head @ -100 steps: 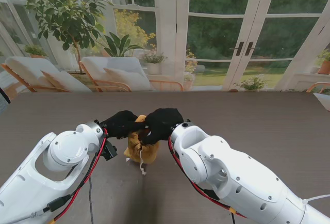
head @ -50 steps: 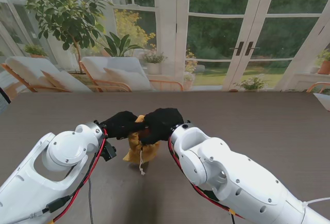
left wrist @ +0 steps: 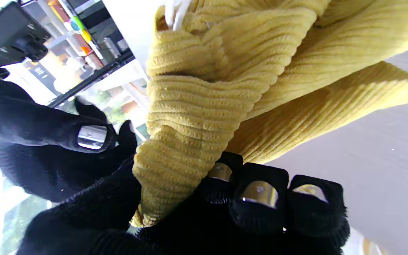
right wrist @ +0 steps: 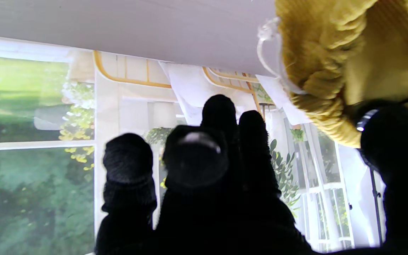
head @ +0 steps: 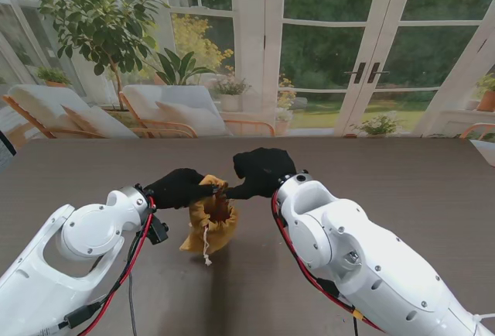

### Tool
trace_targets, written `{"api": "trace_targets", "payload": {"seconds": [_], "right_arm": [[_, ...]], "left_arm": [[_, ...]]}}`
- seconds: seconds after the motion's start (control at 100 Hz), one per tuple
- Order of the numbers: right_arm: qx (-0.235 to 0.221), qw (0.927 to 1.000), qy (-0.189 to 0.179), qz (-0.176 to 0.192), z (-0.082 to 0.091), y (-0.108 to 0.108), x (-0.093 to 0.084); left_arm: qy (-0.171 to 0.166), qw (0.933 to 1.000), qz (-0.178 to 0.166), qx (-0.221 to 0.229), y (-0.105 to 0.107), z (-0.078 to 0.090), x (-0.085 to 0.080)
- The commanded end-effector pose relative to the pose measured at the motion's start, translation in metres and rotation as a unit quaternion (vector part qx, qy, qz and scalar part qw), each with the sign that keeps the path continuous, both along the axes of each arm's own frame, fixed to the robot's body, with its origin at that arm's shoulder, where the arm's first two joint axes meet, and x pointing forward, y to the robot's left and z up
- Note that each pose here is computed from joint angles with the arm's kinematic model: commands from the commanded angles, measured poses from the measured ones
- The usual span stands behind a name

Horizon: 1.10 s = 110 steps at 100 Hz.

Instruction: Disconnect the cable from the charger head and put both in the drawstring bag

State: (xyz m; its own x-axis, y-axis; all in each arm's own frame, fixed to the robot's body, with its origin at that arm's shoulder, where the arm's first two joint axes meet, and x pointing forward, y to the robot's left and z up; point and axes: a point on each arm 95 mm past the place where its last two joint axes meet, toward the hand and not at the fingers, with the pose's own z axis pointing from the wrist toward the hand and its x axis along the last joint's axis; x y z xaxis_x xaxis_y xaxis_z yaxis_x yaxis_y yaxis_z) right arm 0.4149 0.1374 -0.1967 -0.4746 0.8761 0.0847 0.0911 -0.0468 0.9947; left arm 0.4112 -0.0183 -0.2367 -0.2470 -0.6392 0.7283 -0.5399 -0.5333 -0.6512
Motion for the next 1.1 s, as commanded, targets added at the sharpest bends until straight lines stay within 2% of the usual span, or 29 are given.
{"api": "trace_targets", "payload": {"seconds": [0.0,0.25,0.34,0.44,0.75,1.09], "right_arm": [[0.002,0.9999,0.007,-0.009,-0.005,-0.006,0.003],[0.038,0.9982,0.015,-0.043,-0.019,-0.025,0.014],[0.060,0.9968,0.026,-0.046,-0.025,-0.030,0.014],[0.081,0.9956,0.018,-0.044,-0.031,-0.033,0.012],[0.082,0.9960,0.005,-0.035,-0.053,-0.023,0.004],[0.095,0.9948,0.009,-0.034,-0.069,-0.012,-0.006]], "left_arm": [[0.008,0.9999,-0.010,-0.006,0.002,0.001,-0.002],[-0.008,0.9981,-0.052,-0.030,0.007,0.006,-0.002],[-0.014,0.9980,-0.056,-0.026,0.007,0.007,-0.002],[-0.011,0.9977,-0.061,-0.028,0.007,0.007,-0.002],[-0.005,0.9970,-0.072,-0.027,0.008,0.006,-0.003],[-0.002,0.9969,-0.074,-0.028,0.009,0.007,-0.006]]}}
